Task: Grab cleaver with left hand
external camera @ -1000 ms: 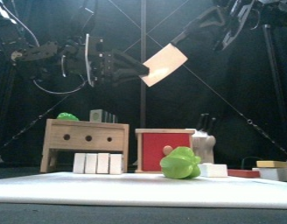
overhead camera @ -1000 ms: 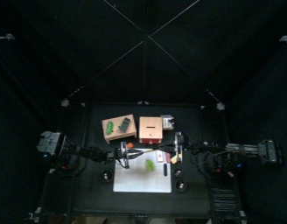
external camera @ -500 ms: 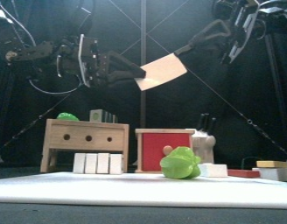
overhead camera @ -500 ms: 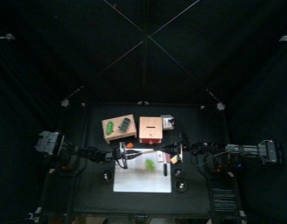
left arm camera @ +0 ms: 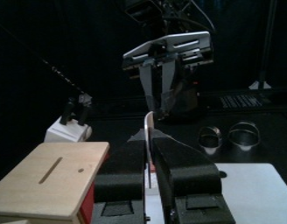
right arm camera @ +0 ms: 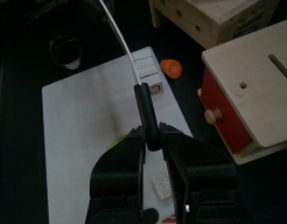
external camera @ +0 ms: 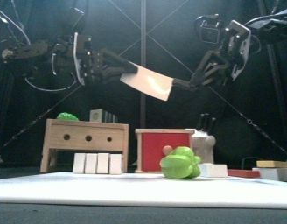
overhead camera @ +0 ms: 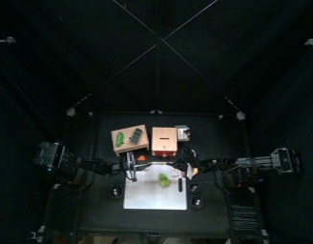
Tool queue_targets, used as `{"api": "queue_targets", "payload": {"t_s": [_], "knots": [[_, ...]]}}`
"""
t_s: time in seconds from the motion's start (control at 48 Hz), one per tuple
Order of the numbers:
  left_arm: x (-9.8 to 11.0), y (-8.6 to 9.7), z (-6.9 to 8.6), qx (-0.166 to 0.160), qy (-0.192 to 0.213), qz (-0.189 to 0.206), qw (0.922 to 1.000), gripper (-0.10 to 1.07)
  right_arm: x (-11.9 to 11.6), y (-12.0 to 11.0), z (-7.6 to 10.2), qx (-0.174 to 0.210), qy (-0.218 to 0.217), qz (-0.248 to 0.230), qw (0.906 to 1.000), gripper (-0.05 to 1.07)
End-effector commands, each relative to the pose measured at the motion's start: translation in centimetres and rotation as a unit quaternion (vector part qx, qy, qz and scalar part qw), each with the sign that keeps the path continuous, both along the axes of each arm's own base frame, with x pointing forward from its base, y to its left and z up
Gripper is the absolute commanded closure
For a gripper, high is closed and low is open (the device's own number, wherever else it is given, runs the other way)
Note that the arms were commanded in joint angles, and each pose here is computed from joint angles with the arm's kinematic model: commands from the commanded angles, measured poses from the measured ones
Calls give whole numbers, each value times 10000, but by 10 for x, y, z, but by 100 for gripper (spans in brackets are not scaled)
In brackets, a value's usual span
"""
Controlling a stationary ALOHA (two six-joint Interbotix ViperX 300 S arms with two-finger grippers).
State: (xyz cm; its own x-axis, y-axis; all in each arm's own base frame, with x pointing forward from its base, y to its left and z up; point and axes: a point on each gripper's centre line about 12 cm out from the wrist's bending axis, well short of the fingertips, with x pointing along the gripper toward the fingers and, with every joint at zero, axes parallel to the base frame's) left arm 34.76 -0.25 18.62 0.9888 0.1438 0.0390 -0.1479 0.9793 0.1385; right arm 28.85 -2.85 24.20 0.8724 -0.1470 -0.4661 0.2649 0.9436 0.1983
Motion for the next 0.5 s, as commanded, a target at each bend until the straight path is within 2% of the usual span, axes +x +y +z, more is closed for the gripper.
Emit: {"api": "queue_targets", "payload": {"t_s": [0.0,0.271,0.479], "knots": [[5,-6,5,-5,-34,-108,9999,56,5,1,18,41,-257,-9,9997,54],[5,-8,1,-23,124,-155,9998,57,6,-3,24,-50,-249,-147,9996,54],[6,-9,0,-40,200,-163,9997,67,6,-4,31,-98,-329,-157,9993,54]]}}
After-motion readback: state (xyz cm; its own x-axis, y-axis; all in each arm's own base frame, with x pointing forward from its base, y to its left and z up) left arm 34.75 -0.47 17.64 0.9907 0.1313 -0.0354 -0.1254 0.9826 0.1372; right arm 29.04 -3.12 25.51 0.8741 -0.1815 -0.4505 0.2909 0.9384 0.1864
